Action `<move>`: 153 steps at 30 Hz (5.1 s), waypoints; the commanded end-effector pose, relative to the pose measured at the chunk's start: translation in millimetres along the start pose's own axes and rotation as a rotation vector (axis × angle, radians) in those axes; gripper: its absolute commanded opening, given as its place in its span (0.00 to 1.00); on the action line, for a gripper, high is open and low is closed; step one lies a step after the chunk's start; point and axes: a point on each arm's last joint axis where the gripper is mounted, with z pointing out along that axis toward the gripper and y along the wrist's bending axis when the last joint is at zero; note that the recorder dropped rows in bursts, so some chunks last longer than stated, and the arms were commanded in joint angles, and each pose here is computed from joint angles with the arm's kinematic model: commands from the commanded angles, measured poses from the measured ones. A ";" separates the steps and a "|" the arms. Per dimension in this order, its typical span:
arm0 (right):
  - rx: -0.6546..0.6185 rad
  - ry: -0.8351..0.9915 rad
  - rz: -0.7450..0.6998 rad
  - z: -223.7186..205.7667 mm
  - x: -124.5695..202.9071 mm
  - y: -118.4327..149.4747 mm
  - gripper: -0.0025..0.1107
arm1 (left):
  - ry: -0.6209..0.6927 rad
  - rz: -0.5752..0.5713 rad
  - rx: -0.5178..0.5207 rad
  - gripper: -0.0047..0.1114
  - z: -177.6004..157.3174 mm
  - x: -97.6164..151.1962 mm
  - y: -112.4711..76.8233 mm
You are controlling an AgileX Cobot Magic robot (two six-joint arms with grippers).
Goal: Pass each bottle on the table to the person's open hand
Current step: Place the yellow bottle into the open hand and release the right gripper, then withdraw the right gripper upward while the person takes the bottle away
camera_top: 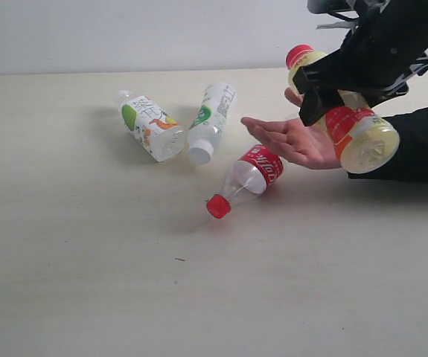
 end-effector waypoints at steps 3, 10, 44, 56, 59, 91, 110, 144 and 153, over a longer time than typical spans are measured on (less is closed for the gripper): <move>-0.006 -0.002 0.017 11.4 -2.9 -2.6 0.02 | -0.009 -0.004 0.008 0.04 -0.4 -0.7 -0.6; -0.003 0.027 0.020 27.0 -3.8 -5.4 0.02 | -0.009 -0.004 0.008 0.04 -0.4 -0.7 -0.6; -0.023 0.030 0.053 36.4 -5.4 -5.1 0.56 | -0.009 -0.004 0.008 0.04 -0.4 -0.7 -0.6; -0.020 0.037 0.049 36.4 -4.8 -5.4 0.68 | -0.009 -0.004 0.008 0.04 -0.4 -0.7 -0.6; -0.019 0.031 0.049 35.7 -5.2 -5.3 0.68 | -0.009 -0.004 0.008 0.04 -0.4 -0.7 -0.6; -0.062 -1.034 -0.053 -144.0 264.1 29.5 0.02 | -0.009 -0.004 0.008 0.04 -0.4 -0.7 -0.6; -0.135 -0.938 -0.065 -132.1 288.4 35.3 0.02 | -0.009 -0.004 0.008 0.04 -0.4 -0.7 -0.6; -0.161 -0.944 -0.053 -132.8 288.2 36.9 0.02 | -0.009 -0.004 0.008 0.04 -0.4 -0.7 -0.6; -0.162 -0.942 -0.054 -132.7 288.3 37.0 0.02 | -0.009 -0.004 0.008 0.04 -0.4 -0.7 -0.6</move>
